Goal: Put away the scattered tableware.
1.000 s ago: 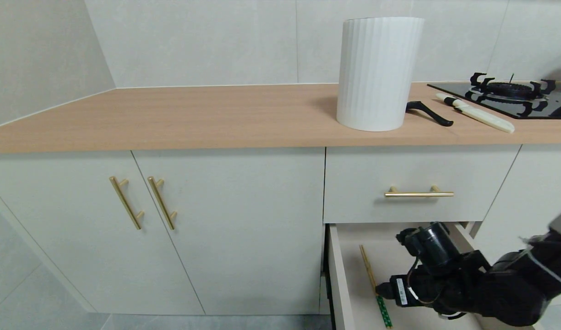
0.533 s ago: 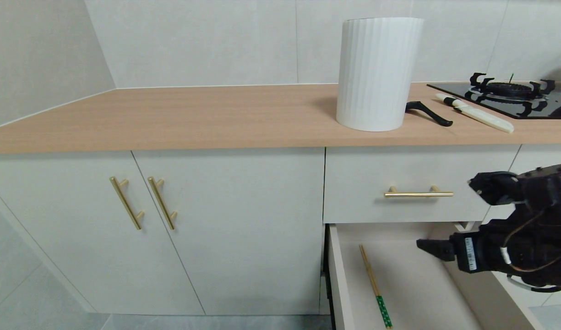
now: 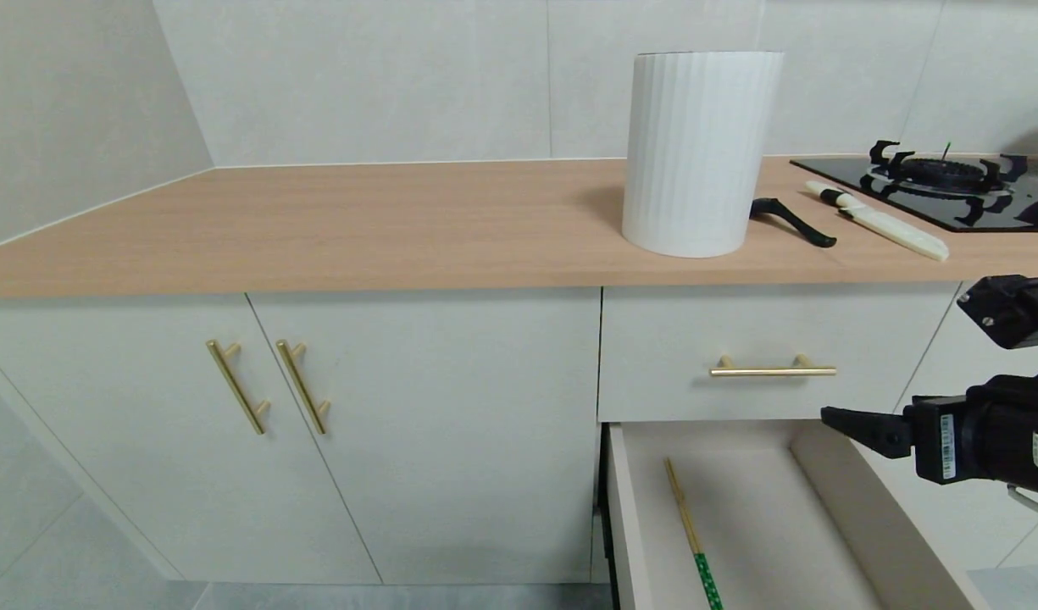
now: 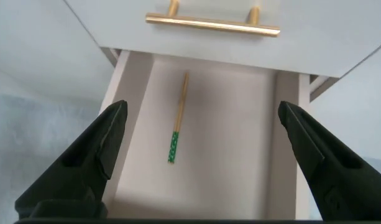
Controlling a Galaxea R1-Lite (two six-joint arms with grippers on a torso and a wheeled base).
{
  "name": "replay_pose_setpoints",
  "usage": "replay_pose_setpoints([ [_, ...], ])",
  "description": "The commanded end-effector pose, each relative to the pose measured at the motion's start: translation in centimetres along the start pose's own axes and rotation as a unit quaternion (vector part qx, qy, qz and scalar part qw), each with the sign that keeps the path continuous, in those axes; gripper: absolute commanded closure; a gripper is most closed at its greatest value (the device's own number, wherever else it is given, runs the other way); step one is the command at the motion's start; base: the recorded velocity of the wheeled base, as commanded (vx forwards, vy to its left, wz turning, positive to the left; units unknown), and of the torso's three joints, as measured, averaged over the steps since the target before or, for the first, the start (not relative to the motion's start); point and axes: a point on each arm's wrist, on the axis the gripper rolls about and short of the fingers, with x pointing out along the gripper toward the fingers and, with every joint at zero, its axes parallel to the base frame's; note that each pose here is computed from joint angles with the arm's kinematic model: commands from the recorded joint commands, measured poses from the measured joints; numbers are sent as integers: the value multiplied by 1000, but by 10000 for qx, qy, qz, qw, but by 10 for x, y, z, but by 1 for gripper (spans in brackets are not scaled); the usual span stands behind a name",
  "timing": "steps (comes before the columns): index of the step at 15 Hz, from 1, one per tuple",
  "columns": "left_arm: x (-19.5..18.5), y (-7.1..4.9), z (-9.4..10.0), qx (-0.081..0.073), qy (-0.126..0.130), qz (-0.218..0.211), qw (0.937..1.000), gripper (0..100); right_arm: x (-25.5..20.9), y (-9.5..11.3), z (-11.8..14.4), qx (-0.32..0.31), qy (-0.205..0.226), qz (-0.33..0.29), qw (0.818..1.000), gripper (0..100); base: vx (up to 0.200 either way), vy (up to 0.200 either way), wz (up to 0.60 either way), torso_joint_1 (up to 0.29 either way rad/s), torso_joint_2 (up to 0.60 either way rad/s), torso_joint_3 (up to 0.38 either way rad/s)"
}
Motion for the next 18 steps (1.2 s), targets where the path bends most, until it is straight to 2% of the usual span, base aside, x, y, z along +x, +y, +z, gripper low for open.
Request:
replay_pose_setpoints([
  [1,0,0,0,-2,-3,2,10000,0,-3,0,0,4,-60,6,10000,0,0,0,0,193,-417,-295],
  [12,0,0,0,-2,-3,2,10000,0,0,0,-3,-19,41,15,10000,0,0,0,0,187,-493,-287],
  [15,0,0,0,-2,-3,2,10000,0,5,0,-3,-66,72,12,10000,0,0,0,0,103,-224,-128],
  [16,0,0,0,-2,-3,2,10000,0,6,0,-2,-85,41,3,10000,0,0,0,0,27,-66,-32],
  [18,0,0,0,-2,-3,2,10000,0,37,-17,19,-271,-365,-211,9987,0,0,0,0,0,0,0],
])
